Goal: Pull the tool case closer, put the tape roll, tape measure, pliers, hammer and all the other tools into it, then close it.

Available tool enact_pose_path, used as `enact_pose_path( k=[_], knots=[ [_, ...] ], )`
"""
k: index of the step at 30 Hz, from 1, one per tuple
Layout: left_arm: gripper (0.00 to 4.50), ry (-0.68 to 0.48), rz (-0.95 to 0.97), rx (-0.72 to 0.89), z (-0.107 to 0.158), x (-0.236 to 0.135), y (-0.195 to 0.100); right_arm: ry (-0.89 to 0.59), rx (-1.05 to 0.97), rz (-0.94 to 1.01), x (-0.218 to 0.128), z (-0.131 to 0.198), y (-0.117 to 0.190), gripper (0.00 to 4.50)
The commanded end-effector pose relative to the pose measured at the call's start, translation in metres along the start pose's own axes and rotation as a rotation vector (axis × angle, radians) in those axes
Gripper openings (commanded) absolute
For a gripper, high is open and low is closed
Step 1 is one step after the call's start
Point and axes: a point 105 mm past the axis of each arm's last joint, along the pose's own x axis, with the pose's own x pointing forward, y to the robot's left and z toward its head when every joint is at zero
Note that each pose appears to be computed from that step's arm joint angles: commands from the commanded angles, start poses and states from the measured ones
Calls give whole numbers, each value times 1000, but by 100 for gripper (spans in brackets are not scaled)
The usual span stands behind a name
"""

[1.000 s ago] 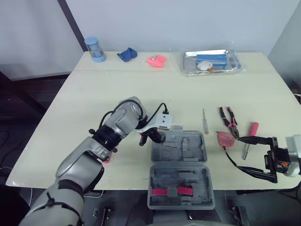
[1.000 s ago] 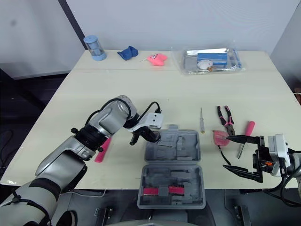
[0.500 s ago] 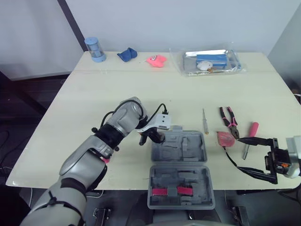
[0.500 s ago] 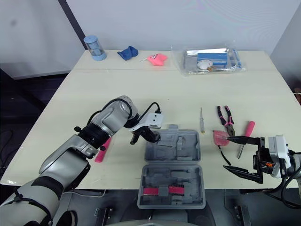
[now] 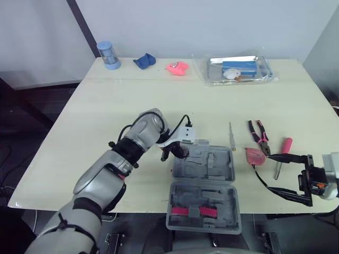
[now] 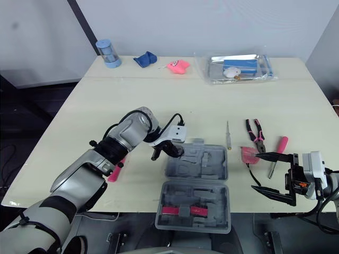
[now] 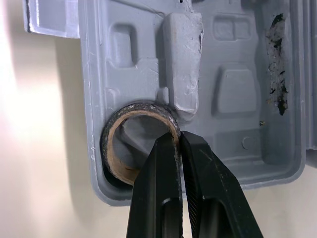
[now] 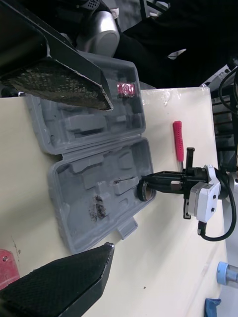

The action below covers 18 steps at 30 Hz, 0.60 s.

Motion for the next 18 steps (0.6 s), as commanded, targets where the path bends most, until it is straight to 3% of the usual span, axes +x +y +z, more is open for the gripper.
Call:
enact_pose_path(
  k=[1,5,6,18],
  knots=[
    [6,6,11,28,4,-9,3,-7,-48,-14,-4,9,-3,450],
    [116,-10,50,19,7,-7,9,-4,-48,-18,-5,9,-3,450],
    [164,-16,54,16,8,-7,10,-3,-49,-19,-5,9,-3,450],
    [164,-72,-6,47,24,-24,-3,-2,-48,-25,-6,8,-2,450]
  ],
)
